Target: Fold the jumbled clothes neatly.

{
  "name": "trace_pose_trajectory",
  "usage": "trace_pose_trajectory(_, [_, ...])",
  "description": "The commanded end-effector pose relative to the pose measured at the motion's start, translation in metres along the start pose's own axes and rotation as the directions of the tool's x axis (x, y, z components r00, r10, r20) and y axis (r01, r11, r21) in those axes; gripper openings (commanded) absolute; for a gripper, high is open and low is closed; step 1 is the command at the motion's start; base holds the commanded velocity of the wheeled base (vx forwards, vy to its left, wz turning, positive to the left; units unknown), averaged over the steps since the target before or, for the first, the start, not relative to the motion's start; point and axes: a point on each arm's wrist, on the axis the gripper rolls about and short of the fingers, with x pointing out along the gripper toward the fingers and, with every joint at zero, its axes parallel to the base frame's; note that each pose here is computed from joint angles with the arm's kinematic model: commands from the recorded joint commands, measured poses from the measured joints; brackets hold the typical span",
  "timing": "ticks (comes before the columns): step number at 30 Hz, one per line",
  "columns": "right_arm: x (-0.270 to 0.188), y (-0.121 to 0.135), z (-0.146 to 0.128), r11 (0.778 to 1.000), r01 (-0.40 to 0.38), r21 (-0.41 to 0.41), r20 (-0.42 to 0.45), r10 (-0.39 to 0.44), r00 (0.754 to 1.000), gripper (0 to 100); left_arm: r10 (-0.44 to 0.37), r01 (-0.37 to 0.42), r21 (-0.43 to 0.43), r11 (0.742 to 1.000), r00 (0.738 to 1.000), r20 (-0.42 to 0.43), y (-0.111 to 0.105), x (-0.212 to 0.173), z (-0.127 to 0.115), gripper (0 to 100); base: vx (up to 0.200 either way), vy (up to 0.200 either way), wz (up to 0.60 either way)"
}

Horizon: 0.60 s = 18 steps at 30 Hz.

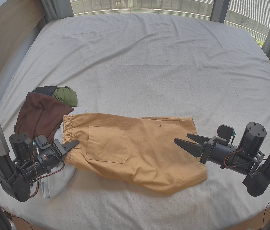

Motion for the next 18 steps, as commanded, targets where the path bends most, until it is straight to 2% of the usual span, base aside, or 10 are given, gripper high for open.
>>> trace_pose_trajectory(1, [0.001, 0.002, -0.001, 1.000, -0.007, -0.001, -0.003, 0.007, 1.000, 100, -0.017, 0.017, 0.011, 1.000, 1.000, 0.014, -0.006, -0.004, 0.003, 0, 0.000, 0.000, 0.00])
trace_pose_trajectory(8, [0.001, 0.001, 0.000, 1.000, -0.006, -0.001, 0.002, 0.006, 1.000, 100, -0.069, 0.072, 0.066, 0.995, 0.997, -0.043, -0.020, 0.005, -0.011, 0, 0.000, 0.000, 0.00])
trace_pose_trajectory(18, [-0.002, 0.000, 0.009, 1.000, 0.002, -0.014, 0.039, -0.002, 0.999, 100, -0.199, 0.212, 0.113, 0.971, 0.973, -0.117, -0.056, 0.018, -0.031, 0, 0.000, 0.000, 0.00])
